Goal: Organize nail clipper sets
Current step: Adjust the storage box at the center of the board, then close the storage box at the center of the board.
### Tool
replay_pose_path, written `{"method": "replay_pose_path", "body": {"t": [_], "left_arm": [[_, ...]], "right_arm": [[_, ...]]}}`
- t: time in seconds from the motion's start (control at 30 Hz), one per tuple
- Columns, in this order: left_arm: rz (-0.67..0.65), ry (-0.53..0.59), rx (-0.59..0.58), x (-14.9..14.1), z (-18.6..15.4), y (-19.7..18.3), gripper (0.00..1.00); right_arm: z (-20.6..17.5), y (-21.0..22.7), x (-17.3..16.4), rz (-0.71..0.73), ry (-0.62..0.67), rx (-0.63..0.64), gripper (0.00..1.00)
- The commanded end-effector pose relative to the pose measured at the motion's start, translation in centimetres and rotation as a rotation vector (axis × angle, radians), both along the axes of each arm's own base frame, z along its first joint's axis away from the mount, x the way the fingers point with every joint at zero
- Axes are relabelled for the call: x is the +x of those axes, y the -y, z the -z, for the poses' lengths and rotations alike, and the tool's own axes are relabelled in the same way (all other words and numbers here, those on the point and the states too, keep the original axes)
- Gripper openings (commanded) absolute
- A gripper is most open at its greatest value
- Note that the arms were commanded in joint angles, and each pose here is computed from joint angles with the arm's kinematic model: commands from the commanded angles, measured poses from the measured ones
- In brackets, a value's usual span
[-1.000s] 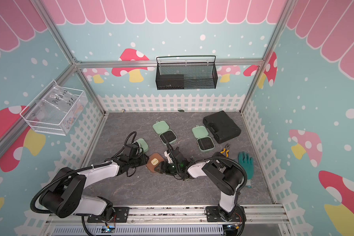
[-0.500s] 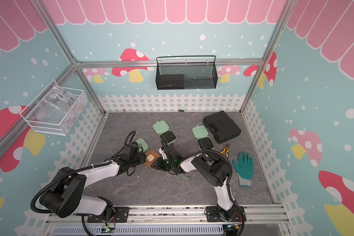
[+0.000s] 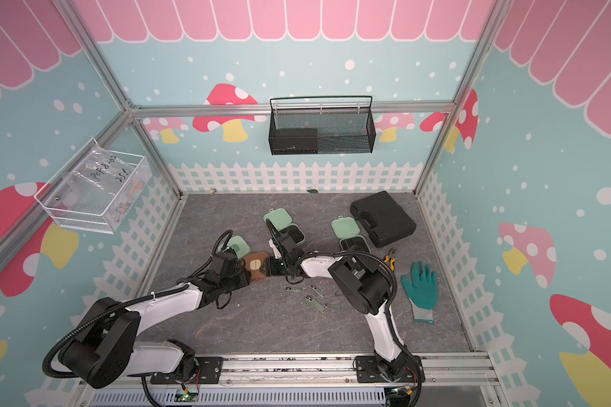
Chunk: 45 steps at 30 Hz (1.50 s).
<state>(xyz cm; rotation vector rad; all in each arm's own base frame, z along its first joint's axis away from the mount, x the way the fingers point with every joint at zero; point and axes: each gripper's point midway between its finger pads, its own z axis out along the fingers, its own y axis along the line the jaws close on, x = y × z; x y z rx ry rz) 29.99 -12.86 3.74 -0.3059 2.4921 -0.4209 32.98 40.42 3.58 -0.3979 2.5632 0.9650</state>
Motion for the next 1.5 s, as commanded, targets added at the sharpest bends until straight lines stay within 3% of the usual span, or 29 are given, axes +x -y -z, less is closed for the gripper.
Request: {"method": "replay_pose_path", "body": {"t": [0.0,0.23,0.6,0.93,1.47], "left_arm": [[0.016,-0.103,0.017,-2.2,1.7,-0.2,0.38],[0.001,-0.097,0.031,-2.1,1.4,-0.5,0.38],[-0.004,-0.1,0.04,-1.8,1.5,-0.5,0.38],[-0.002,-0.102,0.042,-1.7,1.6,-0.5,0.38],[-0.026,-0.092,0.066,-1.3,1.1,-1.0,0.4]], "right_arm": [[2.3,3.3,-0.7,-0.003,0.001,-0.208,0.59],[-1.6,4.1,0.6,-0.02,0.116,-0.298,0.59],[-2.9,0.8,0.9,-0.092,0.12,-0.215,0.46],[-0.6,0.4,0.8,-0.099,0.073,-0.228,0.33],[3.6,1.4,-0.2,-0.075,-0.01,-0.268,0.27]]}}
